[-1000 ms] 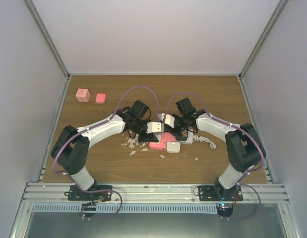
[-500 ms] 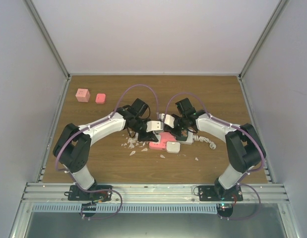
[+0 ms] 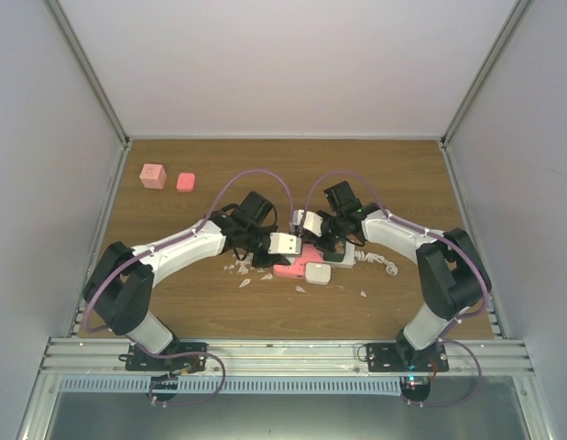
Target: Pull the plug off the socket
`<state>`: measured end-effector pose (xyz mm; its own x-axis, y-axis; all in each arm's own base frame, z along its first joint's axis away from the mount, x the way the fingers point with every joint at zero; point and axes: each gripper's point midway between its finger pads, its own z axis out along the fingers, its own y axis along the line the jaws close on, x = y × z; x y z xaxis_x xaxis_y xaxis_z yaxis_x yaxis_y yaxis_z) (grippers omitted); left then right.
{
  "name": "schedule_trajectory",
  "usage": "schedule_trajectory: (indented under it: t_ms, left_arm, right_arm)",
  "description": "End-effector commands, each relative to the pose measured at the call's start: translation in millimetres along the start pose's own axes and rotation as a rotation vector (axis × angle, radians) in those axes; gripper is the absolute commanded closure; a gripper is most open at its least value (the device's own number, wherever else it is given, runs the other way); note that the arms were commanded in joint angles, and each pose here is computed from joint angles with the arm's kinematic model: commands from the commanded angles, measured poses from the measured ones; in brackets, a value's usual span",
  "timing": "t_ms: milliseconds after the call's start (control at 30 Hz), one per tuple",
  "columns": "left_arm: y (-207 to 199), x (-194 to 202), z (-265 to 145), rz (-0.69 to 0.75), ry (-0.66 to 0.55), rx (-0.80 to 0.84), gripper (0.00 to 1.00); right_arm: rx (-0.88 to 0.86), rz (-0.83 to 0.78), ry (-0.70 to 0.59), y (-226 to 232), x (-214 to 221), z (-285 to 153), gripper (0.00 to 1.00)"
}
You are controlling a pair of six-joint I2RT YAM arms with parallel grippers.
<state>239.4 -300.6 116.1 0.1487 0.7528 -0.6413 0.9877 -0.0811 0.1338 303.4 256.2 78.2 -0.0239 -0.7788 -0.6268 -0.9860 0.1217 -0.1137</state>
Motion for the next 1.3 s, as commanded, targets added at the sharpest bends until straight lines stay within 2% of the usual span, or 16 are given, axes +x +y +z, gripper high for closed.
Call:
schedule_trajectory:
  t_ms: [0, 200, 467, 600, 733, 867, 1133, 1267]
  left_arm:
    - [15.3, -40.0, -22.1, -0.041, -0.144, 0.02, 0.82]
    - [15.4, -38.4, -15.7, -0.149, -0.149, 0.124, 0.81]
    - [25.8, -33.6, -19.1, -0.234, -0.153, 0.17, 0.8]
    - [26.4, -37.7, -26.8, -0.222, -0.172, 0.176, 0.79]
    - [23.8, -36.1, -37.9, -0.146, -0.163, 0.131, 0.79]
    - [37.8, -25.2, -55.0, -0.159, -0.15, 0.076, 0.79]
    - [105.6, 33.8, -96.9, -0.311, -0.116, -0.145, 0.78]
    - [138.1, 66.6, -112.8, -0.39, -0.091, -0.235, 0.78]
  right_arm:
    - [-0.087, 0.058, 0.184, 31.2, 51.8, 13.0, 0.89]
    - [-0.086, 0.056, 0.183, 31.9, 51.7, 12.4, 0.89]
    - [-0.085, 0.052, 0.178, 32.1, 50.6, 11.6, 0.89]
    - [-0.084, 0.051, 0.178, 31.8, 50.4, 11.7, 0.89]
    - [-0.082, 0.052, 0.173, 31.2, 49.1, 11.0, 0.89]
    - [-0.081, 0.059, 0.138, 28.9, 38.0, 7.2, 0.88]
    - [-0.085, 0.065, 0.018, 20.5, -1.9, -8.0, 0.81]
    - [-0.085, 0.059, -0.038, 15.6, -21.2, -16.9, 0.72]
